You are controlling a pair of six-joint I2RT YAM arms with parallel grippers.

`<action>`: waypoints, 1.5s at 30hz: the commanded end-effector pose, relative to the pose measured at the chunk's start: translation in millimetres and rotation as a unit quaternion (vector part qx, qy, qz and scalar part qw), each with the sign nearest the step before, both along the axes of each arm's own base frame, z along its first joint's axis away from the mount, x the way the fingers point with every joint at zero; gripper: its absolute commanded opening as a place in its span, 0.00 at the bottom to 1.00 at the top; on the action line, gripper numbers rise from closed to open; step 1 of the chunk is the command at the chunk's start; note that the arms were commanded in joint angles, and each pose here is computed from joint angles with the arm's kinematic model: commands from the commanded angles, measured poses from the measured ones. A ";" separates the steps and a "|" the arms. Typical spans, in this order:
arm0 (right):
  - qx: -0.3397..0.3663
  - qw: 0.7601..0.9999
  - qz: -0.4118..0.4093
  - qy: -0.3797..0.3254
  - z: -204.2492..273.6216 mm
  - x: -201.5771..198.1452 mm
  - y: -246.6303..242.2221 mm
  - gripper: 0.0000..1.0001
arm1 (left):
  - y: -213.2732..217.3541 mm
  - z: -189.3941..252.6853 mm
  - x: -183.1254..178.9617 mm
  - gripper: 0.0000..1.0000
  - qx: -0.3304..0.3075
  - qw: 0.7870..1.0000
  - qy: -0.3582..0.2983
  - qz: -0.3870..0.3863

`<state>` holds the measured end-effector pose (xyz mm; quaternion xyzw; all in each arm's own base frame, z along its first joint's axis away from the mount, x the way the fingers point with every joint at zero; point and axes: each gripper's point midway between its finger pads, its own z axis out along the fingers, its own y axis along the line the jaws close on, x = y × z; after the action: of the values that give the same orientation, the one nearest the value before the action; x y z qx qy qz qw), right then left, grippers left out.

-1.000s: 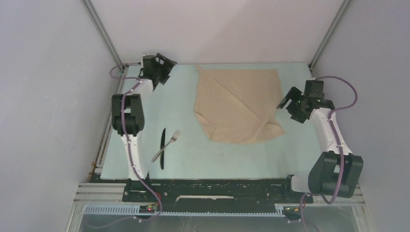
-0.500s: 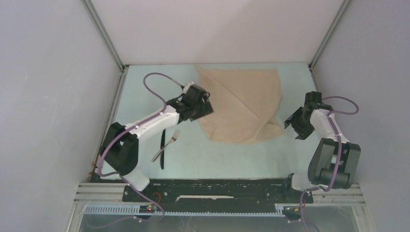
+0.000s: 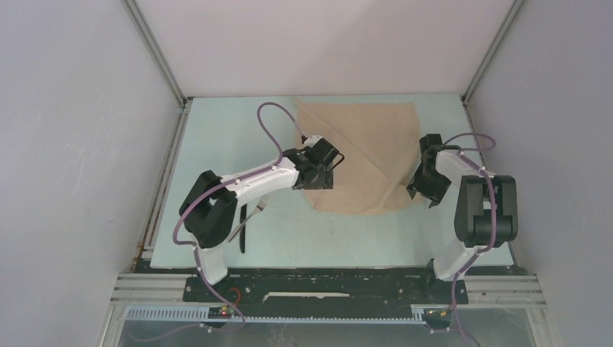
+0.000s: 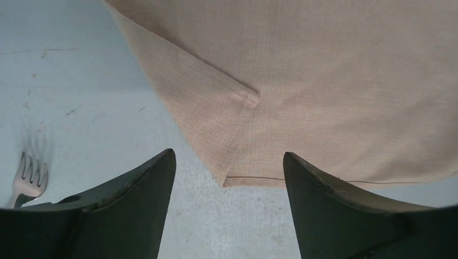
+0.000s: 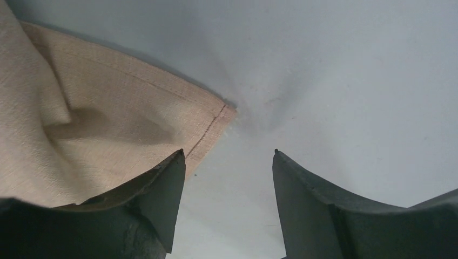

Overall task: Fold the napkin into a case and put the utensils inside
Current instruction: Flatten out the crumpled napkin at the center of the board.

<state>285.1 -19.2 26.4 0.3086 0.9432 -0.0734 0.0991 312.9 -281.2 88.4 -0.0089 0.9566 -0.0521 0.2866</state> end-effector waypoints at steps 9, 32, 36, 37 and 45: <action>-0.064 0.996 -0.017 0.067 -7.7 -32.4 -15.0 0.53 | -8.0 -28.1 -13.6 0.84 0.080 0.996 0.021 -0.042; 0.022 0.991 0.056 -0.122 29.0 34.0 2.5 0.77 | -16.5 -34.1 1.4 0.76 0.116 0.992 0.002 -0.050; 0.021 0.993 0.068 -0.092 11.6 37.6 5.7 0.72 | -10.9 -42.3 8.8 0.71 0.140 0.989 -0.004 -0.043; 0.018 0.994 0.066 -0.081 6.2 34.9 4.0 0.69 | -9.9 -45.5 8.8 0.69 0.143 0.989 -0.001 -0.043; -0.001 1.000 0.025 -0.015 -21.9 2.6 -6.7 0.42 | -2.3 -63.6 1.7 0.59 0.142 0.989 0.021 -0.039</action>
<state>303.8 -17.8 13.7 0.2664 0.9531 -0.0420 0.1377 312.0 -291.3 24.1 0.0766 0.9612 0.0660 0.2567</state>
